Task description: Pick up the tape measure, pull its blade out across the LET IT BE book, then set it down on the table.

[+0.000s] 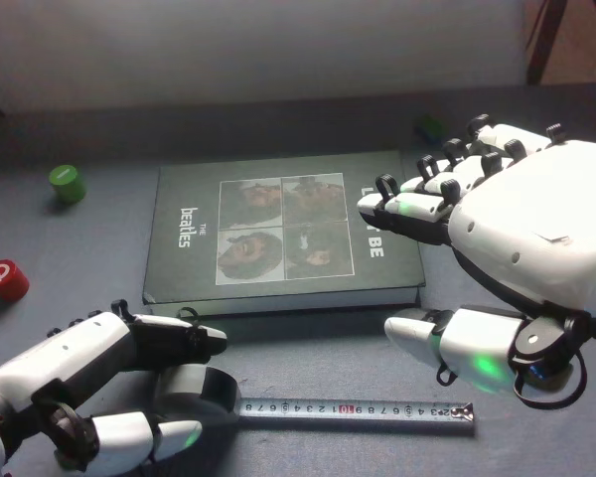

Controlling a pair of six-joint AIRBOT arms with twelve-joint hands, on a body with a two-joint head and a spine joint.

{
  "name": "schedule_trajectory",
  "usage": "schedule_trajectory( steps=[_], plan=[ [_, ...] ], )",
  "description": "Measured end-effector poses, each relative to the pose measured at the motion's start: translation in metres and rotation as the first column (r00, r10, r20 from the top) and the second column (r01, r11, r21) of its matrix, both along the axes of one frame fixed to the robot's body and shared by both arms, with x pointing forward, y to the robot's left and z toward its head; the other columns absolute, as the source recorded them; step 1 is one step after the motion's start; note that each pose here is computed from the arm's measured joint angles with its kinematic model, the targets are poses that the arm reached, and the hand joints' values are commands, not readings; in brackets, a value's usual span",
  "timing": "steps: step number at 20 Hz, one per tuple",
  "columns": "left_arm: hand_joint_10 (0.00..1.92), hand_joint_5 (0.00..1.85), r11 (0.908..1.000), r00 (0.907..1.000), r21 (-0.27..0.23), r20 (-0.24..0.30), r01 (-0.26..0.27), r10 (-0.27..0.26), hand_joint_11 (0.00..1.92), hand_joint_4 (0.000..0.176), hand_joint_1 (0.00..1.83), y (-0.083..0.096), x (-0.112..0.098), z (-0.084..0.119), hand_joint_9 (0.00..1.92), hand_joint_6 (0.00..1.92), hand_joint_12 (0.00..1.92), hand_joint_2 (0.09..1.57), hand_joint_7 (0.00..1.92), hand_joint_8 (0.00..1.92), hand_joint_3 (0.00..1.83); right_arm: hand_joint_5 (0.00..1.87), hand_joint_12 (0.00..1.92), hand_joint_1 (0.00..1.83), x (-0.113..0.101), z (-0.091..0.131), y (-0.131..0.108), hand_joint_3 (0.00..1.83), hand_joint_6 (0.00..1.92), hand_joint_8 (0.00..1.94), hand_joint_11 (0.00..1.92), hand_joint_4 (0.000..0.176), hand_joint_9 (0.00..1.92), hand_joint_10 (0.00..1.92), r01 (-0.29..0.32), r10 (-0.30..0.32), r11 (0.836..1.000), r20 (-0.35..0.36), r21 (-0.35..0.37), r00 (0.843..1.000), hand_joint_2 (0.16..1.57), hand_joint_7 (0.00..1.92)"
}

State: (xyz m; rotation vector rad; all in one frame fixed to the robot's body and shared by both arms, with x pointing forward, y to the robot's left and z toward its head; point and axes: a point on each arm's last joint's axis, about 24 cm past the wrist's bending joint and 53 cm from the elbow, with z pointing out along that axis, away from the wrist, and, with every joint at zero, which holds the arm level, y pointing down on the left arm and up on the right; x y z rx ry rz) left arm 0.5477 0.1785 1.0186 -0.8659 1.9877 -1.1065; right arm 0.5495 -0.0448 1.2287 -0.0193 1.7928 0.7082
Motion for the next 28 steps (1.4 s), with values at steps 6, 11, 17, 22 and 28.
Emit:
schedule_trajectory(
  steps=[6,11,17,22,28],
  plan=[
    [0.01,0.59,1.0000,0.9999,0.006,0.010,0.008,-0.008,0.27,0.000,1.18,-0.004,-0.001,-0.001,0.60,0.00,0.84,1.11,0.65,0.00,0.00,0.27,0.95,0.27,0.000,0.000,0.000,0.00,0.00,0.00,0.02,0.109,0.30,0.00,-0.002,0.002,1.000,0.000,0.000,1.000,1.23,0.33],
    [1.03,0.84,1.0000,0.9994,0.008,0.036,-0.001,0.001,0.57,0.000,1.34,-0.002,0.002,0.001,0.89,0.79,1.00,1.15,0.91,0.83,0.00,0.27,0.96,0.27,-0.001,0.000,0.001,0.00,0.00,0.00,0.03,0.109,0.32,0.01,-0.006,0.006,1.000,0.000,0.000,1.000,1.24,0.34],
    [1.34,0.91,0.9998,0.9994,-0.003,0.027,-0.020,0.020,0.88,0.000,1.37,0.000,0.000,-0.006,0.89,0.82,1.28,1.13,0.98,1.04,0.00,0.26,0.96,0.27,-0.001,0.000,0.001,0.01,0.00,0.00,0.03,0.110,0.34,0.01,-0.006,0.006,1.000,0.000,-0.001,1.000,1.25,0.34],
    [1.31,0.93,0.9999,0.9994,0.006,0.032,0.011,-0.011,0.87,0.000,1.38,-0.006,0.000,-0.001,0.92,0.80,1.20,1.12,0.95,1.06,0.00,0.29,0.96,0.29,-0.001,0.000,0.002,0.00,0.01,0.01,0.04,0.108,0.38,0.02,-0.014,0.014,1.000,0.004,-0.008,1.000,1.24,0.39],
    [1.33,0.95,0.9991,0.9883,0.015,0.147,0.039,-0.041,0.88,0.000,1.38,-0.006,0.035,0.056,0.90,0.77,1.20,1.12,0.95,1.06,0.00,0.29,0.97,0.30,0.003,0.025,0.010,0.00,0.00,0.01,0.04,0.108,0.39,0.02,-0.038,0.040,0.999,0.102,-0.021,0.994,1.24,0.40]
  ],
)
